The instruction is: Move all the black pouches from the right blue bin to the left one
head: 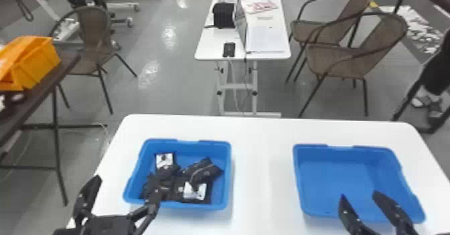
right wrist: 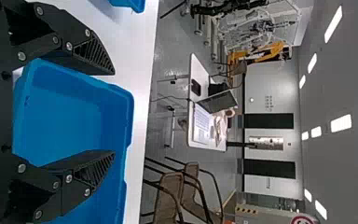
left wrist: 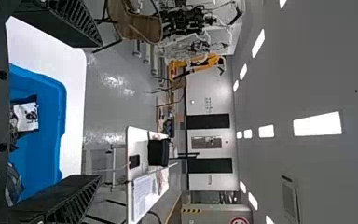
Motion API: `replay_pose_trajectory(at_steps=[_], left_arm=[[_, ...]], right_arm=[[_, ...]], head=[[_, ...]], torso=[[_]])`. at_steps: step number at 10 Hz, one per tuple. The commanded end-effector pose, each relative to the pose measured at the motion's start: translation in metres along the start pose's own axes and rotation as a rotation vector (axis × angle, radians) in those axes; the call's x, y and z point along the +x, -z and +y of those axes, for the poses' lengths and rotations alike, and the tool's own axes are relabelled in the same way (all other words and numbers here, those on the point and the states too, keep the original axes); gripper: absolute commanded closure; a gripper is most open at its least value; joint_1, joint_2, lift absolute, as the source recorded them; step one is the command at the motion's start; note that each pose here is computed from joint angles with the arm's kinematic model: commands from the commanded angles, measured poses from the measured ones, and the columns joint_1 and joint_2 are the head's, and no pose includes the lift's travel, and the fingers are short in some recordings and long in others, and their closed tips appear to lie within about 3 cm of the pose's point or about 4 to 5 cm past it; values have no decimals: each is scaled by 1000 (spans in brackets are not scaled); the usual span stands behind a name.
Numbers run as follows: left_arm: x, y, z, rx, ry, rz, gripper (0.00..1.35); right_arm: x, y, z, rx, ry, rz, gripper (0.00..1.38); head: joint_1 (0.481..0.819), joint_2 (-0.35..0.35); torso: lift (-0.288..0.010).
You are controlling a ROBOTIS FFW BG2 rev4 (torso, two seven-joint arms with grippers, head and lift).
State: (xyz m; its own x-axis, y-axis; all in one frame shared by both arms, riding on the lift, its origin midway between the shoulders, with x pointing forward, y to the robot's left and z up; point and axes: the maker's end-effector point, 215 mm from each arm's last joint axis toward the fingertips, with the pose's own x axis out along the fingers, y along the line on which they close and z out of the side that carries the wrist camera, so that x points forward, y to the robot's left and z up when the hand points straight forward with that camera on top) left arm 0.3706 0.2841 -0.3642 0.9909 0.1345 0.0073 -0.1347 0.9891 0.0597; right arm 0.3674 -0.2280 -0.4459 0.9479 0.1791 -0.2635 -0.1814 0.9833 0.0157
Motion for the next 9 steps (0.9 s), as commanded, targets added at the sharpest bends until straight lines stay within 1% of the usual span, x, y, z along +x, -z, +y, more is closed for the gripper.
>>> replay_pose_trajectory(at_steps=[1,3,8,9], left_arm=[[0,1,-1,-4,3,5,-1],[-1,1,-1,-4,3,3,-1],[-1,2,-2,-11,8,10,-1],[0,2,-3,-10,12,10,-1]], right_arm=[[0,-1,0,0,0,-2,470],[0,-2,1,-1,0,-3,472],[2,-16,4,-6,-6,-57,473],[2,-12,3,12,-5,-54,473]], head=[[695,88],[695,87],[695,88],[695,89]], torso=[[0],[0],[0],[0]])
